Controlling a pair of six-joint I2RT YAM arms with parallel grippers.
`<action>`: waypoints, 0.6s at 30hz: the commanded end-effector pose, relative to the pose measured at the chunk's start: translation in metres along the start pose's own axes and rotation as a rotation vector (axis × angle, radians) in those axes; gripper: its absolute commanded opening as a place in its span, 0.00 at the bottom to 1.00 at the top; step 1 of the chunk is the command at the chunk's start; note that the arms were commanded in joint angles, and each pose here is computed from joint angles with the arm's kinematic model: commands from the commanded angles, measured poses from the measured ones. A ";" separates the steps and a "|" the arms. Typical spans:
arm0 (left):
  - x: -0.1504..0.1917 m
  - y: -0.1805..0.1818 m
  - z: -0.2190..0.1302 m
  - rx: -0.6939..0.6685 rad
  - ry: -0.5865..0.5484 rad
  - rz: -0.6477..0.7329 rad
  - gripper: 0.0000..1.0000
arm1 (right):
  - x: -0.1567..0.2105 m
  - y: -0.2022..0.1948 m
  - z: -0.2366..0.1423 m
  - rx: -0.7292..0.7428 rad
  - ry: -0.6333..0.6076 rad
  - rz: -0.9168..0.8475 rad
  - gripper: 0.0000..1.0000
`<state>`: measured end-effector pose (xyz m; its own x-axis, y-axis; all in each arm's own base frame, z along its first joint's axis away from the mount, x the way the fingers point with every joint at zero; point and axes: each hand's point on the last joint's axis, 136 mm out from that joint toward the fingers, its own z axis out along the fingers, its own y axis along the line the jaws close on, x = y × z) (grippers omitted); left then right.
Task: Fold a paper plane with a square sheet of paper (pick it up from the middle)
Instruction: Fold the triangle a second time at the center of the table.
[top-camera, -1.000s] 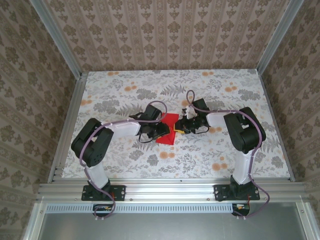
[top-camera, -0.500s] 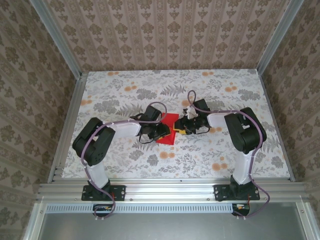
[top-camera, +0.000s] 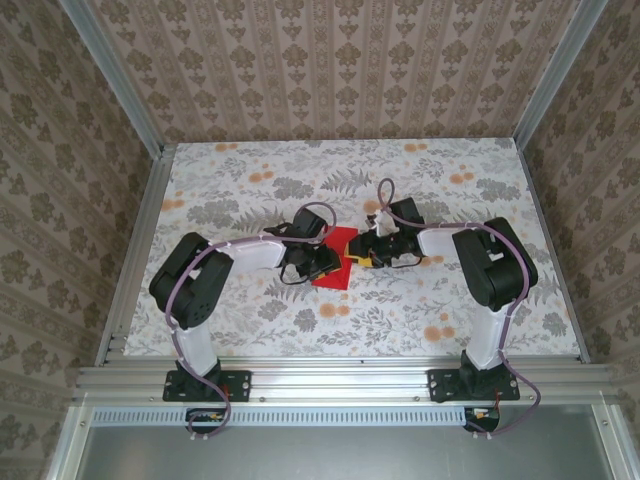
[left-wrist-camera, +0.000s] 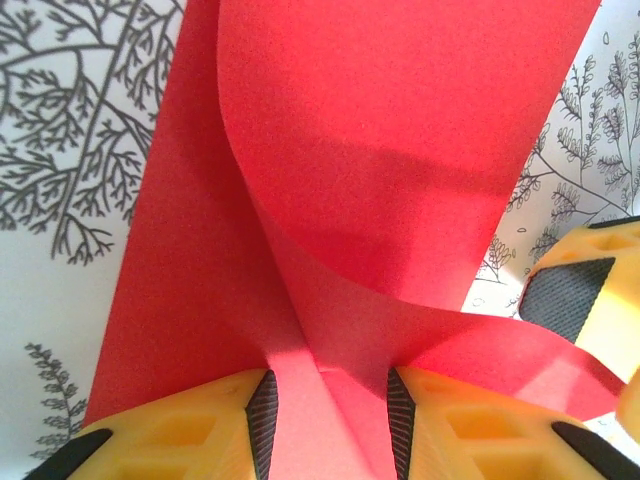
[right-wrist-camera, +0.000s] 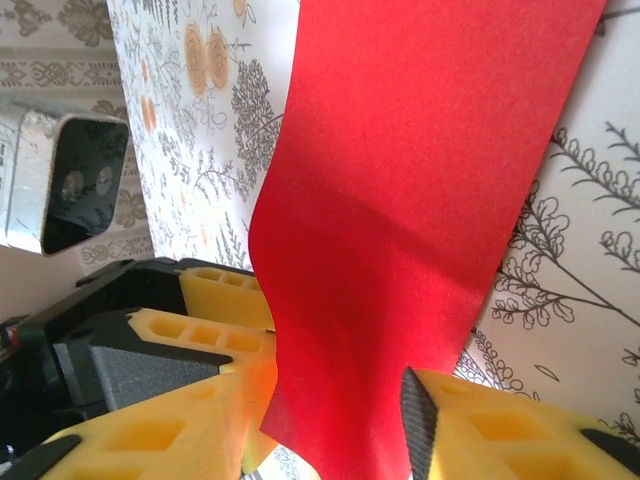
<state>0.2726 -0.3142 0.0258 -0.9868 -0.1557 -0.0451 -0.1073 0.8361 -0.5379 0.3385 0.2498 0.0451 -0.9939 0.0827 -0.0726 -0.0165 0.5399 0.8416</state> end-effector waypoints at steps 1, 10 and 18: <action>0.008 0.016 0.007 -0.074 0.032 -0.009 0.38 | 0.006 0.014 0.000 -0.009 0.034 -0.049 0.40; 0.007 0.012 0.005 -0.063 0.031 0.000 0.38 | 0.003 0.011 0.004 0.029 0.050 -0.074 0.13; 0.003 -0.005 -0.007 0.010 -0.005 0.052 0.44 | -0.004 -0.012 0.000 0.189 0.031 -0.122 0.04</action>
<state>0.2732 -0.3161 0.0279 -0.9882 -0.1436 -0.0538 -0.0917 0.8346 -0.5432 0.3417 0.2491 0.0448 -0.9908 0.0098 -0.1353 -0.0989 0.6306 0.7698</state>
